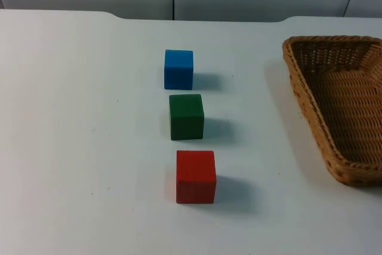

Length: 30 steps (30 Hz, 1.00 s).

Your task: Pick up the basket with the left hand and place the blue cube into the basket with the right hand.

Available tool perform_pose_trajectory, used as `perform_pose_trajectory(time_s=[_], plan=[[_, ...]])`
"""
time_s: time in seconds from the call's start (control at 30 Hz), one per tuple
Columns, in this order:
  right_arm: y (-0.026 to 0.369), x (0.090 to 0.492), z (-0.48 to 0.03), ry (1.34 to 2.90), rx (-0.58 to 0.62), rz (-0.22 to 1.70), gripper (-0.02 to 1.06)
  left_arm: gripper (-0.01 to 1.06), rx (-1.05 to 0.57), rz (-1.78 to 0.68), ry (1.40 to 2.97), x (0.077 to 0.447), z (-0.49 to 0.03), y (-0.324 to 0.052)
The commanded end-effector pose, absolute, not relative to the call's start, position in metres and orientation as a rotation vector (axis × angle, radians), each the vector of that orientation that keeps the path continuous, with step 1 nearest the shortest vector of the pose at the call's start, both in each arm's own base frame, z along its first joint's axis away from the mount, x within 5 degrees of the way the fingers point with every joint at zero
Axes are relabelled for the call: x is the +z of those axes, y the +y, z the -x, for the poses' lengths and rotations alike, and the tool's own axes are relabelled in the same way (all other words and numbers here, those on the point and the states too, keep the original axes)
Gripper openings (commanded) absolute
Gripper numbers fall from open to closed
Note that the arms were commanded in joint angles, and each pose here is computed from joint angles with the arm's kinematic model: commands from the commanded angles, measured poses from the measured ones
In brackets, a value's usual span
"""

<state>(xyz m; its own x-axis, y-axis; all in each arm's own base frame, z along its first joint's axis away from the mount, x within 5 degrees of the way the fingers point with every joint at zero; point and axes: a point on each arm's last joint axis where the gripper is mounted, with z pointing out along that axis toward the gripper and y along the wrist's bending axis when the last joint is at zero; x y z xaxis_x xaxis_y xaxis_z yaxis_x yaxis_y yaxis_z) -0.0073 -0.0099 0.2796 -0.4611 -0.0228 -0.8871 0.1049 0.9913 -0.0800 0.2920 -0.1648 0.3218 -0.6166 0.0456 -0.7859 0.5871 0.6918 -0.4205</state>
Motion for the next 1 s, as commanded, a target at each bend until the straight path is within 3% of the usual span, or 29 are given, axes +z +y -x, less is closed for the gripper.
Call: perform_pose_trajectory(time_s=[0.0, 0.63, 0.97], plan=[[-0.010, 0.279, 0.007, 2.046, -0.155, -0.061, 1.04, 1.05, -0.865, -0.463, 2.105, 0.318, -0.300, -0.175], [-0.010, 0.279, 0.007, 2.046, -0.155, -0.061, 1.04, 1.05, -0.911, -0.382, 2.258, 0.258, -0.366, -0.212], [-0.010, 0.279, 0.007, 2.046, -0.155, -0.061, 1.04, 1.04, -0.957, -0.458, 2.340, 0.205, -0.382, -0.274]])
